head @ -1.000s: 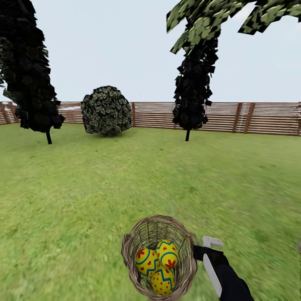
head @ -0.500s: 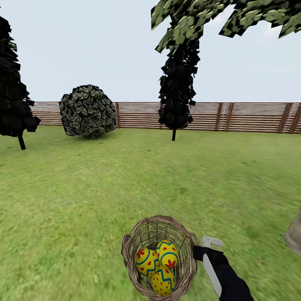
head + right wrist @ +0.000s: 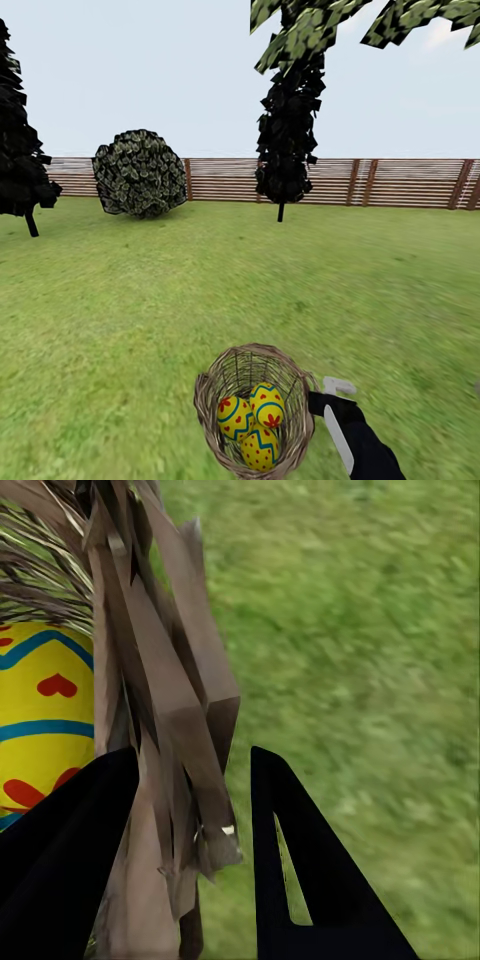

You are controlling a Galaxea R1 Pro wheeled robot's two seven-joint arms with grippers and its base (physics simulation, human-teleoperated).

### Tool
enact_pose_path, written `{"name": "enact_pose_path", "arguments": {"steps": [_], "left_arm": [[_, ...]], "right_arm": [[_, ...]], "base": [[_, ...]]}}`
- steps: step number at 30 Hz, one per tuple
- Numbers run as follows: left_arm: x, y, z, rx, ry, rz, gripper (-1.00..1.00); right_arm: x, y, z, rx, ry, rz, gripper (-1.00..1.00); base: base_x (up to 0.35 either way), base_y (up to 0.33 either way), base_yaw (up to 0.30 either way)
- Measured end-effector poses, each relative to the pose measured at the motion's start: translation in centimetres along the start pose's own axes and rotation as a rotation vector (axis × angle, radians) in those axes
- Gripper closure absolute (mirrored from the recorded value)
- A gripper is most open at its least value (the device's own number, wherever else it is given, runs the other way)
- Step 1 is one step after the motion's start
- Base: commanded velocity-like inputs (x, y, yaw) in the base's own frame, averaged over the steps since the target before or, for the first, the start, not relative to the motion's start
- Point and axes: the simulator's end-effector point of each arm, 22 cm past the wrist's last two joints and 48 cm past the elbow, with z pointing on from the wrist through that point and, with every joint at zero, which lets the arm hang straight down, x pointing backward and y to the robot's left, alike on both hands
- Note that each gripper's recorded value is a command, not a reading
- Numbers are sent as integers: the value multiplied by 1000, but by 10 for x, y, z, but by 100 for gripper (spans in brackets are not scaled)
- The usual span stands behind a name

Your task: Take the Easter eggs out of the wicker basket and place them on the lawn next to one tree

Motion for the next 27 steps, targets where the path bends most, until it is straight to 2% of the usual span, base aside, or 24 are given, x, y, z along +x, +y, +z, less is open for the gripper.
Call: {"name": "enact_pose_path", "arguments": {"steps": [13, 21, 27], "left_arm": [[6, 1, -1, -1, 15, 8, -100], [3, 0, 0, -1, 3, 8, -100], [3, 0, 0, -1, 2, 8, -100]], "right_arm": [[7, -1, 5, 3, 16, -2, 100], [7, -1, 5, 4, 17, -2, 100], [7, -1, 6, 3, 17, 0, 100]], "base": [[287, 206, -74], [241, 60, -259], [60, 1, -285]]}}
